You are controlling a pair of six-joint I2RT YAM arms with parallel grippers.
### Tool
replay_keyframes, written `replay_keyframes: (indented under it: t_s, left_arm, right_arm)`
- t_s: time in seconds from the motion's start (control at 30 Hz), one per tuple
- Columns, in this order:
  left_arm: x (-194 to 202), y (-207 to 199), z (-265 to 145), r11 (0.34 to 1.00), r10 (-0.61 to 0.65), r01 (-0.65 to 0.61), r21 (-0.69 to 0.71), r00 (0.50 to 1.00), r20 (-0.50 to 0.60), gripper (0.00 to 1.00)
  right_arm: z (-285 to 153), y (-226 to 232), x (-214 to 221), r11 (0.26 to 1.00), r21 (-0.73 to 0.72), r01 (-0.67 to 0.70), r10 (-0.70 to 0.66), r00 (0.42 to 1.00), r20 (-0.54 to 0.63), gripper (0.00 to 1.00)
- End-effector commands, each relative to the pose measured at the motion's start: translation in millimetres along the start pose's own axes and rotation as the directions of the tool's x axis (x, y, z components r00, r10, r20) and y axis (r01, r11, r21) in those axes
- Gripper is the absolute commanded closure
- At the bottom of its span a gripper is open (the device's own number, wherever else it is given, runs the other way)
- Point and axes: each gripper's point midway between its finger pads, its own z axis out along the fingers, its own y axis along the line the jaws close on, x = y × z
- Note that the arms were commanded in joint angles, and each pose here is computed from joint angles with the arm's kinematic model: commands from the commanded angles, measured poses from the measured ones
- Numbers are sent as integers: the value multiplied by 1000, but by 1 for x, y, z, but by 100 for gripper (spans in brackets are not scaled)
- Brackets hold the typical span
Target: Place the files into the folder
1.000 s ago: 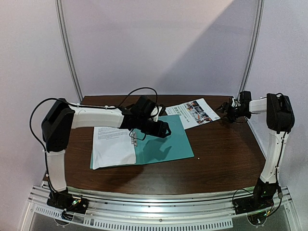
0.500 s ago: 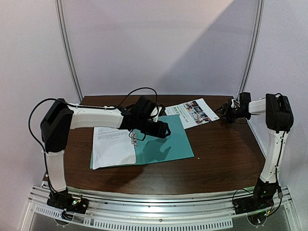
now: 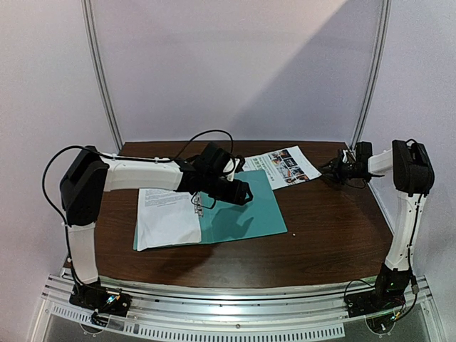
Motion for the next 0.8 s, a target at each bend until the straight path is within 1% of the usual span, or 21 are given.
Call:
replay_keyframes:
  t_s: [0.0, 0.2, 0.33, 0.4, 0.43, 0.57, 0.67, 0.77]
  left_arm:
    - [0, -9, -9, 1000, 12, -12, 7, 1000, 3, 30]
    - [-8, -10, -5, 1000, 13, -13, -2, 1000, 21, 30]
    - [-28, -6, 3, 998, 15, -13, -56, 999, 52, 31]
    - [-46, -5, 7, 997, 14, -7, -82, 996, 84, 31]
    - [-54, 2, 9, 993, 11, 1, -118, 995, 103, 30]
    - [-82, 27, 17, 981, -31, 60, -185, 987, 158, 29]
    - [-93, 51, 31, 975, -66, 100, -199, 983, 171, 29]
    - [-97, 65, 50, 978, -87, 116, -176, 983, 164, 29]
  right_arm:
    - [-6, 20, -5, 994, -105, 25, -24, 1000, 10, 69]
    - [-5, 9, -3, 998, -60, 25, -24, 1000, 9, 69]
    - [-3, 2, -1, 999, -42, 26, -26, 1000, 4, 69]
    - [-2, 0, 0, 999, -38, 24, -24, 1000, 2, 69]
    - [-2, 0, 0, 999, -37, 24, -24, 1000, 3, 69]
    - [0, -3, 1, 999, -35, 21, -21, 1000, -1, 69]
    - [0, -5, 2, 999, -27, 23, -23, 1000, -2, 69]
    - [0, -7, 3, 1000, -20, 23, -24, 1000, -5, 69]
